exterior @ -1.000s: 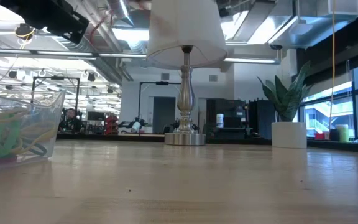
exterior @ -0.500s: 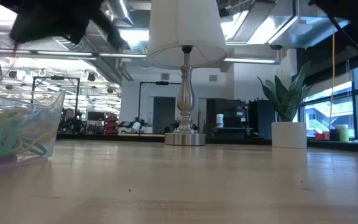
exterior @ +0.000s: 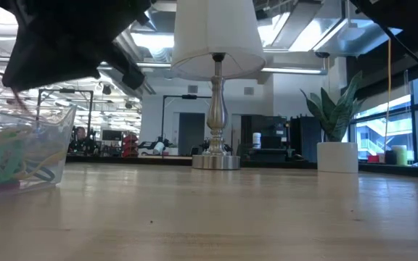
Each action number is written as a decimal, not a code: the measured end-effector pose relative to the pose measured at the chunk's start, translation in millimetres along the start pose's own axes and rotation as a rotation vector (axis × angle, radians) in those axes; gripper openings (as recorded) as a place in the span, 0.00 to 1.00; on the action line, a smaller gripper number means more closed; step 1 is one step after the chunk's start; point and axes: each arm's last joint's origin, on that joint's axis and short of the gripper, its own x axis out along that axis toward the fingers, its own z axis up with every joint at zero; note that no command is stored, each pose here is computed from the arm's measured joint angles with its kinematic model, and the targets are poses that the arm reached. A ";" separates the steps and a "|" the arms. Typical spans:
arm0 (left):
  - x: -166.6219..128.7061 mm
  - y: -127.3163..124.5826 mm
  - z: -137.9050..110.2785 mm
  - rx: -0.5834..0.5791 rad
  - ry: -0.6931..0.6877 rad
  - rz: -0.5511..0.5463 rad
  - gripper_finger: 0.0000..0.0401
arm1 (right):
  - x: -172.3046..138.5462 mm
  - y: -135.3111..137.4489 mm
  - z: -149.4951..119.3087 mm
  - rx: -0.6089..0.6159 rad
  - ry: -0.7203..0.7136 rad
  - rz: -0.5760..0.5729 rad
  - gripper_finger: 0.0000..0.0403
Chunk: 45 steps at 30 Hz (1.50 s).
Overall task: Pick and place rubber bands into bin
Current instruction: Put the red rubber band into the transparent bin, then put the black rubber band into the transparent bin
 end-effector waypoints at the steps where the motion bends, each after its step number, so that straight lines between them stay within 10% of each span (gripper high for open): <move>1: 0.0 0.0 0.0 0.005 0.000 0.000 0.01 | 0.2 -0.4 -0.6 -0.001 0.005 -0.003 0.11; 18: 0.1 0.0 -0.6 0.009 0.006 0.002 0.01 | -18.5 -2.2 6.3 -0.034 0.089 -0.020 0.32; 31: 7.1 -2.8 3.5 -0.006 -0.022 -0.006 0.01 | -67.1 17.8 -9.9 -0.141 0.275 -0.074 0.03; 45: 44.4 -18.4 24.0 0.017 0.065 0.042 0.01 | -116.6 19.8 -43.7 -0.141 0.328 -0.066 0.01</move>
